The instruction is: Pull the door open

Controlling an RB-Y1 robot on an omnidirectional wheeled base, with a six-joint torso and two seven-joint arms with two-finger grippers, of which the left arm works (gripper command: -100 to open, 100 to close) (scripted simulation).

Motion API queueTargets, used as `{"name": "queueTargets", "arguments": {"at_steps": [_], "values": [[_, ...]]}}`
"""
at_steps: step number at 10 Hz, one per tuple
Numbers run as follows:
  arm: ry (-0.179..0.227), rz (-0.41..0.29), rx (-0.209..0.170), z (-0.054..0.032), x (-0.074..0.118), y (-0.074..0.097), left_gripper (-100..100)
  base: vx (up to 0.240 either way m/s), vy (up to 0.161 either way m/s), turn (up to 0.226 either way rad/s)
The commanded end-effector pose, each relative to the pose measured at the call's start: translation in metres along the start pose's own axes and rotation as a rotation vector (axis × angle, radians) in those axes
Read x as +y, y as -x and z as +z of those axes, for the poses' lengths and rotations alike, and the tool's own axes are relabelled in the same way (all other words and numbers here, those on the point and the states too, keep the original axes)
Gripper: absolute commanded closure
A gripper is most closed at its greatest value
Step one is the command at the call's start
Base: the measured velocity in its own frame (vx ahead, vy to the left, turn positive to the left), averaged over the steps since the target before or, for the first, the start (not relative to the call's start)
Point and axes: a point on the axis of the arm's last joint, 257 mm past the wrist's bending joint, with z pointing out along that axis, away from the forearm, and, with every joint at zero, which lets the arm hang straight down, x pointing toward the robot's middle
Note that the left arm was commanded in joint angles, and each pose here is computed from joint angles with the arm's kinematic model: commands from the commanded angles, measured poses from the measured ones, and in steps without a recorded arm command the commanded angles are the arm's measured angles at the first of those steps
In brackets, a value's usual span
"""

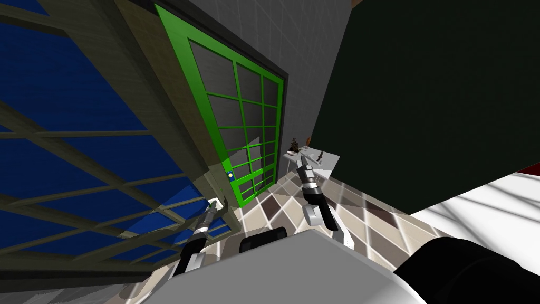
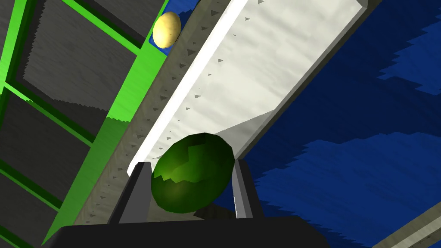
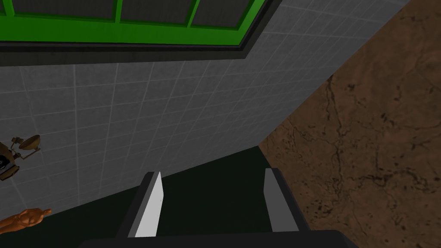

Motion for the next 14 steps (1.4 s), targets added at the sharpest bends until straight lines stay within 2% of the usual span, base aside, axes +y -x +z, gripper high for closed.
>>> {"name": "queueTargets", "arguments": {"at_steps": [1,7,10,14], "values": [[-0.001,-0.046,0.006,-0.0007,-0.0027,-0.0045,100,-0.029,0.010,-0.018],[0.004,-0.220,-0.003,0.0007,-0.0023,-0.0029,100,-0.031,0.014,-0.033],[0.005,-0.274,-0.005,0.0010,-0.0021,-0.0026,100,-0.024,0.011,-0.036],[0.008,-0.405,-0.012,0.0020,-0.0016,-0.0014,100,-0.037,0.014,-0.040]]}}
